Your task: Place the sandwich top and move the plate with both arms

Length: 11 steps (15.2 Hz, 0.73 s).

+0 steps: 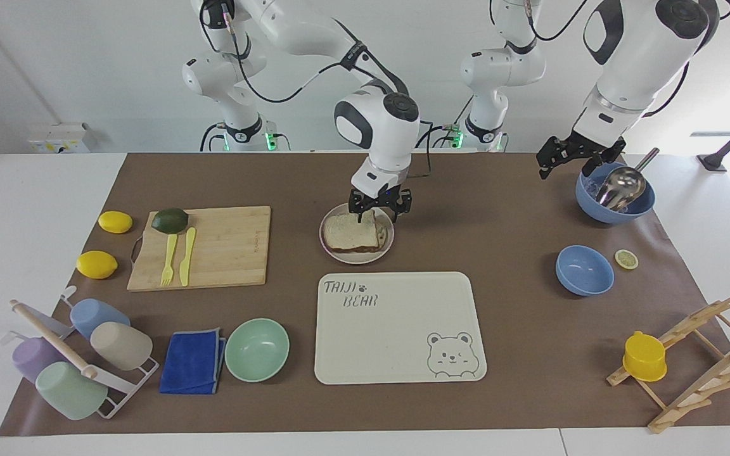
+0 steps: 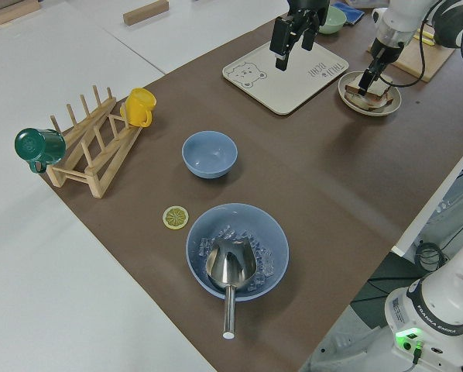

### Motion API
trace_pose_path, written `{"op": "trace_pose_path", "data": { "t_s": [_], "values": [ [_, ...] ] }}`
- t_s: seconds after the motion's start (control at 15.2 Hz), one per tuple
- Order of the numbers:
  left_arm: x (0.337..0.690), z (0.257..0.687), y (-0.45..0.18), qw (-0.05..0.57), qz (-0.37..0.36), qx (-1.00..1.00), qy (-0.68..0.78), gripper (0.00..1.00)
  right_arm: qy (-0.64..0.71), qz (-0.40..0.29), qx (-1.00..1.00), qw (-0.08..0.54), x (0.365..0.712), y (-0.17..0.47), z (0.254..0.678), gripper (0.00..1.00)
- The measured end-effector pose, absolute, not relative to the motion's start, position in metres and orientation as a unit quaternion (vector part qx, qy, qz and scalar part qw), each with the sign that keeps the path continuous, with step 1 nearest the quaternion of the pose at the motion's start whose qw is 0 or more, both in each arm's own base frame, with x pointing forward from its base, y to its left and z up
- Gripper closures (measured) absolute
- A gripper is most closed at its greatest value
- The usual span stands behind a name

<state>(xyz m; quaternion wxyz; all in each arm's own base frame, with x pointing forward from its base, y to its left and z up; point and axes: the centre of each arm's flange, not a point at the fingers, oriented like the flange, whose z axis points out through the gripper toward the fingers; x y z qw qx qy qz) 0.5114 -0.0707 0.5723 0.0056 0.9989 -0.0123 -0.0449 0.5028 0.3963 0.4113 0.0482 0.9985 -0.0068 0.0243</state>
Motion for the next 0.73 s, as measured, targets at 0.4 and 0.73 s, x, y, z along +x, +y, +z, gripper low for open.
{"op": "trace_pose_path", "data": {
  "t_s": [0.4, 0.73],
  "values": [
    [0.496, 0.501, -0.137, 0.058, -0.063, 0.996, -0.015, 0.0, -0.041, -0.02, 0.999, 0.01, 0.551, 0.177, 0.547, 0.0],
    [0.457, 0.418, -0.252, 0.085, -0.024, 0.996, 0.005, 0.0, -0.057, -0.064, 0.996, 0.013, 0.532, 0.079, 0.595, 0.0]
  ]
}}
